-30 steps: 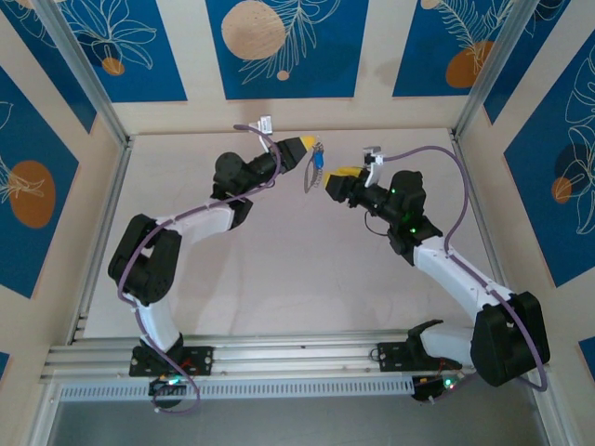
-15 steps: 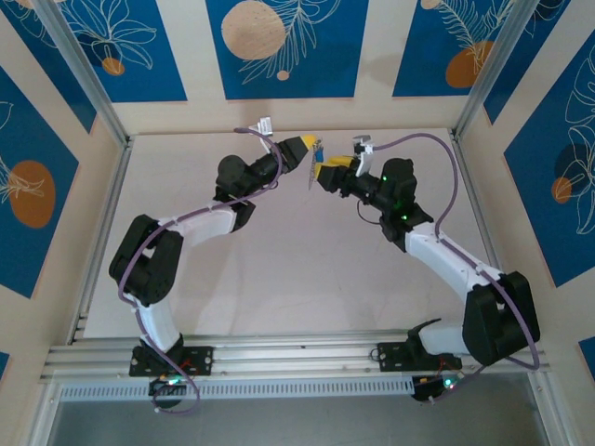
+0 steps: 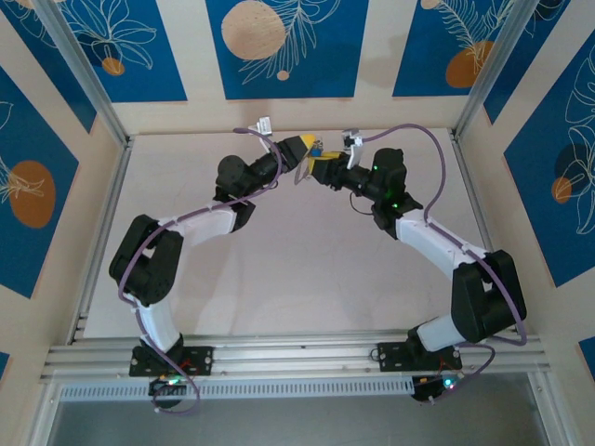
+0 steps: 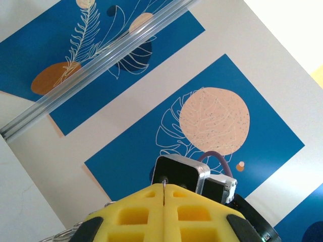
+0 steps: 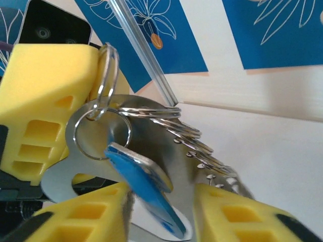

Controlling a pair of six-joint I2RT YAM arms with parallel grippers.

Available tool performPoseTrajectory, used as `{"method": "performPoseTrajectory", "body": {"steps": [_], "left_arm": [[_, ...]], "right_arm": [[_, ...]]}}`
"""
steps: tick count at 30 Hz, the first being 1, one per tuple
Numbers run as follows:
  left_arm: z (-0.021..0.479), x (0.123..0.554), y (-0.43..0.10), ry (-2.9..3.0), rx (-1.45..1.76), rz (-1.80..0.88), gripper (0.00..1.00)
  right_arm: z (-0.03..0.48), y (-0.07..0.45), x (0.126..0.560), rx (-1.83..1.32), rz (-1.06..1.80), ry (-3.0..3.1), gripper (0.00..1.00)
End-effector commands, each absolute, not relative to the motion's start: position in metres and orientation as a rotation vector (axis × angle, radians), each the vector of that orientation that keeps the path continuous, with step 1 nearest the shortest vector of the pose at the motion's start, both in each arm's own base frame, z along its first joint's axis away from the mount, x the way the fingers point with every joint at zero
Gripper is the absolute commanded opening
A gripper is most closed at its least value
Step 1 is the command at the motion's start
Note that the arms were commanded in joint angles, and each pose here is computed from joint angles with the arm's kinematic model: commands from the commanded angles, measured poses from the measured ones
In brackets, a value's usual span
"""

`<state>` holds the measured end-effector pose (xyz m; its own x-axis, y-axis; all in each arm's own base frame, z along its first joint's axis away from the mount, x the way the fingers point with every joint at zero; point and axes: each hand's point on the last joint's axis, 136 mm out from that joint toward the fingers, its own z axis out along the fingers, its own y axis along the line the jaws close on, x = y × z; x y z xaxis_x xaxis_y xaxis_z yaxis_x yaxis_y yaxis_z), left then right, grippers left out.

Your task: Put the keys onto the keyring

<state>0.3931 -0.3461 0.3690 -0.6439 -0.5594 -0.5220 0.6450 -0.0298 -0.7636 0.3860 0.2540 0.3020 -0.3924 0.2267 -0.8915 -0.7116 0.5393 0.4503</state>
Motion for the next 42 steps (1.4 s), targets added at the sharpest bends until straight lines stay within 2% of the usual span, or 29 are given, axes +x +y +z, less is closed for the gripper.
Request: {"method": "performPoseTrajectory", "body": {"steps": [1, 9, 12, 14, 18, 22, 30, 42], "left_arm": [[0.395, 0.378, -0.341, 1.286, 0.134, -1.81, 0.0], [0.395, 0.376, -0.34, 1.281, 0.136, -1.809, 0.0], [0.396, 0.375, -0.341, 1.279, 0.142, -1.806, 0.0], [0.395, 0.376, -0.341, 1.282, 0.142, -1.805, 0.0], [0.395, 0.375, -0.341, 1.279, 0.145, -1.805, 0.0], [0.394, 0.376, -0.341, 1.281, 0.147, -1.802, 0.0], [0.39, 0.376, -0.342, 1.284, 0.152, -1.799, 0.0], [0.39, 0.374, -0.343, 1.29, 0.17, -1.792, 0.0]], "right_arm": [[0.32, 0.264, 0.381, -0.471, 1.105, 1.629, 0.29], [0.323, 0.281, 0.372, -0.555, 1.156, 1.629, 0.08], [0.322, 0.29, 0.367, -0.605, 1.185, 1.64, 0.07], [0.318, 0.292, 0.364, -0.627, 1.196, 1.658, 0.11], [0.312, 0.283, 0.361, -0.617, 1.201, 1.683, 0.28], [0.308, 0.262, 0.353, -0.569, 1.23, 1.701, 0.37], [0.337, 0.231, 0.337, -0.485, 1.256, 1.639, 0.43], [0.38, 0.209, 0.386, -0.139, 1.368, 1.636, 0.42]]}}
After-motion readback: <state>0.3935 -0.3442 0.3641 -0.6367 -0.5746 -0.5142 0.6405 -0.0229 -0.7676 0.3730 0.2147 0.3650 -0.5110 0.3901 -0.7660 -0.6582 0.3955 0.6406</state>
